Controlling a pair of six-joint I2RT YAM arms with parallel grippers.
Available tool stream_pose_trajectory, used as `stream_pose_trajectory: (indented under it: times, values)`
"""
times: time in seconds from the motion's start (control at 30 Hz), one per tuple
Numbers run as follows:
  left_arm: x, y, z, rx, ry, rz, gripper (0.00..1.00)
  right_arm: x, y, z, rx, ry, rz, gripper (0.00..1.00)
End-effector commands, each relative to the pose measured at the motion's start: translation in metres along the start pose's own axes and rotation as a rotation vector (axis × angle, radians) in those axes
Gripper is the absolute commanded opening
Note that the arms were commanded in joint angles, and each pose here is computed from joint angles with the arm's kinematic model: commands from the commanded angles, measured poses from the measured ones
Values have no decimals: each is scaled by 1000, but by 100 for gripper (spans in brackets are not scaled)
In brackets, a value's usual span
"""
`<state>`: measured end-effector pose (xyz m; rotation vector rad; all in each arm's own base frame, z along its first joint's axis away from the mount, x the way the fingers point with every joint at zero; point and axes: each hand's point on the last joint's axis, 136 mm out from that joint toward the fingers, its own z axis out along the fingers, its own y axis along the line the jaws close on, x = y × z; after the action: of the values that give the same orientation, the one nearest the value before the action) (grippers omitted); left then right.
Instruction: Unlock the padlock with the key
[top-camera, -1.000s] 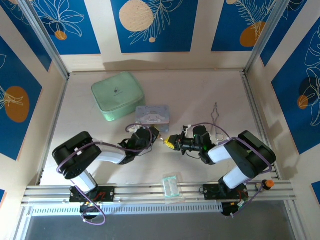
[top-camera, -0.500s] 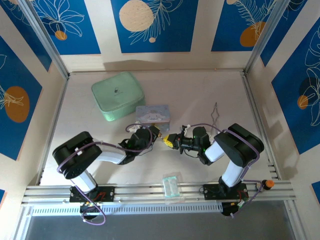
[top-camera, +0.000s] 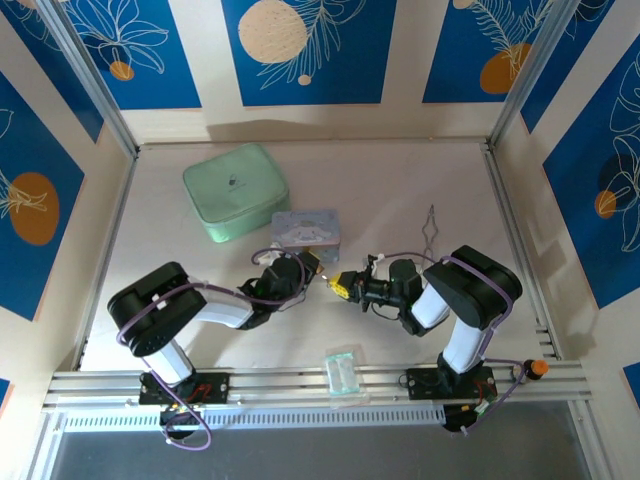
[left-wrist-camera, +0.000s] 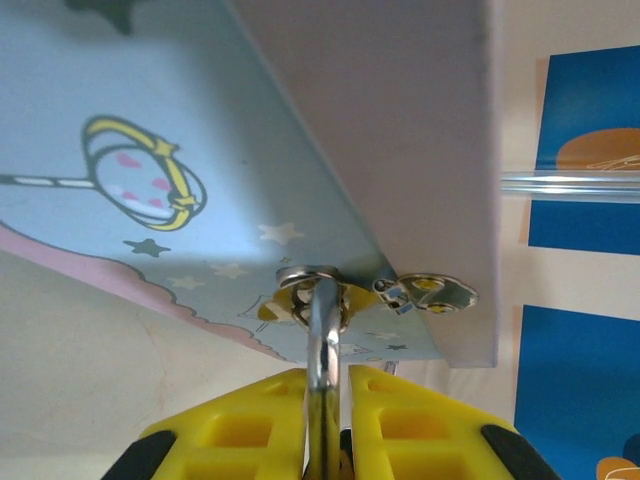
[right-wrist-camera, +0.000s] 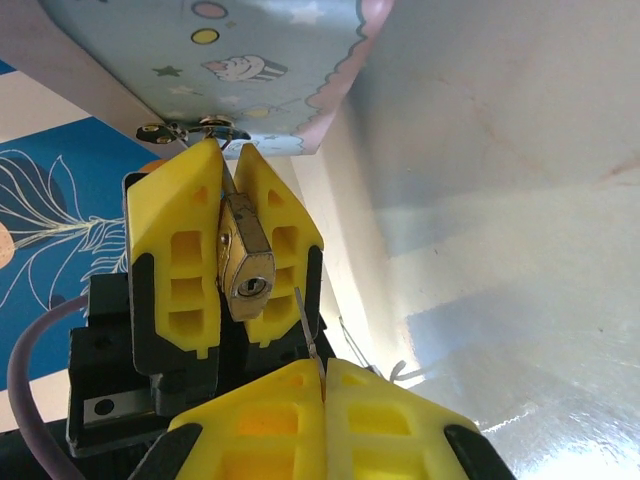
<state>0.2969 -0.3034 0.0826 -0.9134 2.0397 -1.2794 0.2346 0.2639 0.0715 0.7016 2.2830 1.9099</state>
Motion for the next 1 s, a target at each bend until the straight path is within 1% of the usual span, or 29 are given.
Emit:
stream_pose_trajectory:
  times: [0.0,0.07,0.17,0.4,0.6,0.87,0.97]
  values:
    - [-1,-14,2,59,-9,-23,5,-4,5,0,-25,-16,-17,0]
    - [-1,-19,1,64,-12,-1,5,-3,9,1,-33,-7,-28,0]
    - [-5,-16,-2,35,-27,18,5,-4,16,-1,-50,-21,-50,0]
    - [4,-22,-1,64,7,5,5,-4,14,4,-45,-3,-44,0]
    - [6,-26,-1,81,11,-6,5,-1,18,10,-51,7,-60,0]
    - [2,-23,0,67,-4,-7,5,-2,1,3,-14,-19,-16,0]
    - [-4,-22,2,73,-5,-28,5,2,3,2,-18,-8,-8,0]
